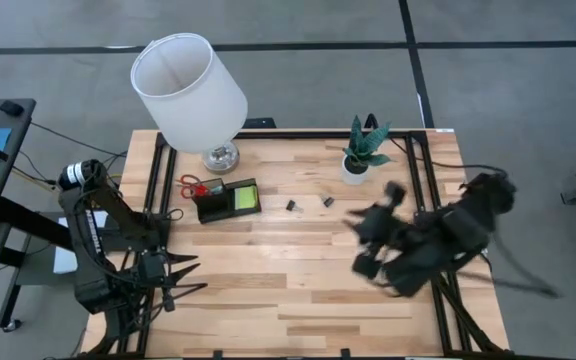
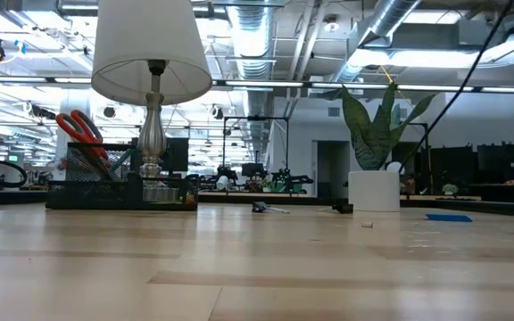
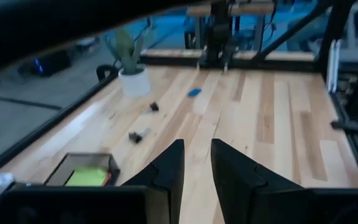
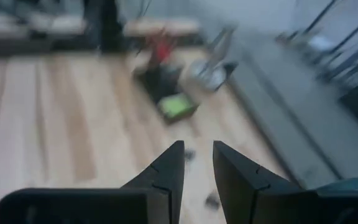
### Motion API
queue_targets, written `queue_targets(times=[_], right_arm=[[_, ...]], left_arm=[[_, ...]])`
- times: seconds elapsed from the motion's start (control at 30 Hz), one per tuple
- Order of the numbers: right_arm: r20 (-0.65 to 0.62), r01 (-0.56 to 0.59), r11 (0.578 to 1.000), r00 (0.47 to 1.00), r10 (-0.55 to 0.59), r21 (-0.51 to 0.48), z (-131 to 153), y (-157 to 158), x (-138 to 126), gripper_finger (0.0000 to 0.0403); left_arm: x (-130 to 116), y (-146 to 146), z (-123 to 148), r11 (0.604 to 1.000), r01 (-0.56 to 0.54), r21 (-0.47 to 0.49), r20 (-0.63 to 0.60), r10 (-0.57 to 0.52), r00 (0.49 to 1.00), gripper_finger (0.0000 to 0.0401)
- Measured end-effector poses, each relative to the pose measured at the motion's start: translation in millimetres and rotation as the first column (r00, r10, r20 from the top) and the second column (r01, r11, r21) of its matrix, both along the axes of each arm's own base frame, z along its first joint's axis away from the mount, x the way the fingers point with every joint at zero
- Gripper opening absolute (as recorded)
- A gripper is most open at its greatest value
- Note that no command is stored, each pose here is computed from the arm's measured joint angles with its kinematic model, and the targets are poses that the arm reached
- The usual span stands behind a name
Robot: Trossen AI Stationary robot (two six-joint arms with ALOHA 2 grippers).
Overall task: Pick and place office supplies into organizer
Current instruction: Put the blue eraser into the black desk organizer
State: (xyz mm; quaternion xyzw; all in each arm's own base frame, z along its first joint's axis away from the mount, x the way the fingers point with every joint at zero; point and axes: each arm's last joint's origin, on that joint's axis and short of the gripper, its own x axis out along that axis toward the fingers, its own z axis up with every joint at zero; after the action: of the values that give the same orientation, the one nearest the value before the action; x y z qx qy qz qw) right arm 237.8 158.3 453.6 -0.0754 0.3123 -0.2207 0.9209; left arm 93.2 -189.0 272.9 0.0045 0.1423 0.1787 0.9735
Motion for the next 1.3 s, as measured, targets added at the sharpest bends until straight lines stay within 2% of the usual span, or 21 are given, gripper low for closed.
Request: queue_targets(times=[0.07, 0.13, 0.2, 0.3, 0.43, 0.57, 0.63, 0.83, 0.93, 1.0, 1.1, 1.2, 1.3], right_arm=[[0.077, 0.042, 0.999, 0.996, -0.04, -0.031, 4.0, -6.8, -14.1, 0.0079], [0.068, 0.048, 0.996, 0.997, -0.043, -0.079, -9.9, -7.0, -22.7, 0.0079], [0.007, 0.052, 0.99, 0.999, -0.051, -0.13, -43.3, -5.1, -25.7, 0.0079], [-0.04, 0.058, 0.986, 0.997, -0.065, -0.156, -117.4, 1.3, -26.4, 0.0079], [0.02, 0.022, 0.997, 1.0, -0.021, -0.075, -192.0, 0.0, -37.0, 0.0079], [0.135, -0.034, 0.999, 0.99, 0.031, 0.018, -229.6, -9.9, -46.2, 0.0079], [0.177, -0.077, 0.996, 0.982, 0.07, 0.036, -239.5, -18.6, -51.1, 0.0079], [0.299, -0.258, 0.961, 0.929, 0.219, 0.1, -247.2, -50.9, -60.8, 0.0079], [0.373, -0.305, 0.944, 0.896, 0.241, 0.124, -242.2, -66.6, -63.6, 0.0079], [0.413, -0.307, 0.939, 0.883, 0.221, 0.155, -236.8, -74.5, -64.4, 0.0079], [0.46, -0.272, 0.927, 0.878, 0.129, 0.259, -234.0, -80.8, -63.8, 0.0079], [0.475, -0.276, 0.892, 0.877, 0.08, 0.358, -235.5, -80.3, -62.2, 0.0079], [0.454, -0.292, 0.858, 0.887, 0.078, 0.422, -241.8, -76.0, -58.4, 0.0079]], left_arm=[[0.4, -0.1, 1.2, 1.0, 0.007, 0.016, 0.04, -0.008, 0.999, 0.0073], [0.7, -0.2, 2.2, 1.0, 0.012, 0.028, 0.075, -0.014, 0.997, 0.0073], [0.8, -0.3, 2.9, 0.999, 0.015, 0.036, 0.096, -0.019, 0.995, 0.0073], [0.9, -0.3, 3.2, 0.998, 0.02, 0.054, 0.099, -0.025, 0.995, 0.0073], [1.1, -0.2, 3.2, 0.995, 0.028, 0.099, 0.083, -0.036, 0.996, 0.0073], [1.2, -0.2, 3.2, 0.993, 0.03, 0.111, 0.078, -0.039, 0.996, 0.0073], [1.2, -0.2, 3.3, 0.993, 0.031, 0.116, 0.08, -0.041, 0.996, 0.0073], [1.5, -0.3, 5.4, 0.961, 0.056, 0.27, 0.092, -0.083, 0.992, 0.0073], [0.9, -0.4, 5.1, 0.961, 0.06, 0.271, 0.08, -0.085, 0.993, 0.0073], [-1.5, -1.3, 4.2, 0.965, 0.073, 0.253, 0.05, -0.089, 0.995, 0.0073], [-5.9, -3.1, 2.9, 0.967, 0.097, 0.235, 0.011, -0.103, 0.995, 0.0073], [-11.7, -5.8, 3.5, 0.962, 0.125, 0.243, 0.029, -0.136, 0.99, 0.0073], [-16.1, -8.8, 4.1, 0.955, 0.149, 0.257, 0.05, -0.168, 0.985, 0.0073]])
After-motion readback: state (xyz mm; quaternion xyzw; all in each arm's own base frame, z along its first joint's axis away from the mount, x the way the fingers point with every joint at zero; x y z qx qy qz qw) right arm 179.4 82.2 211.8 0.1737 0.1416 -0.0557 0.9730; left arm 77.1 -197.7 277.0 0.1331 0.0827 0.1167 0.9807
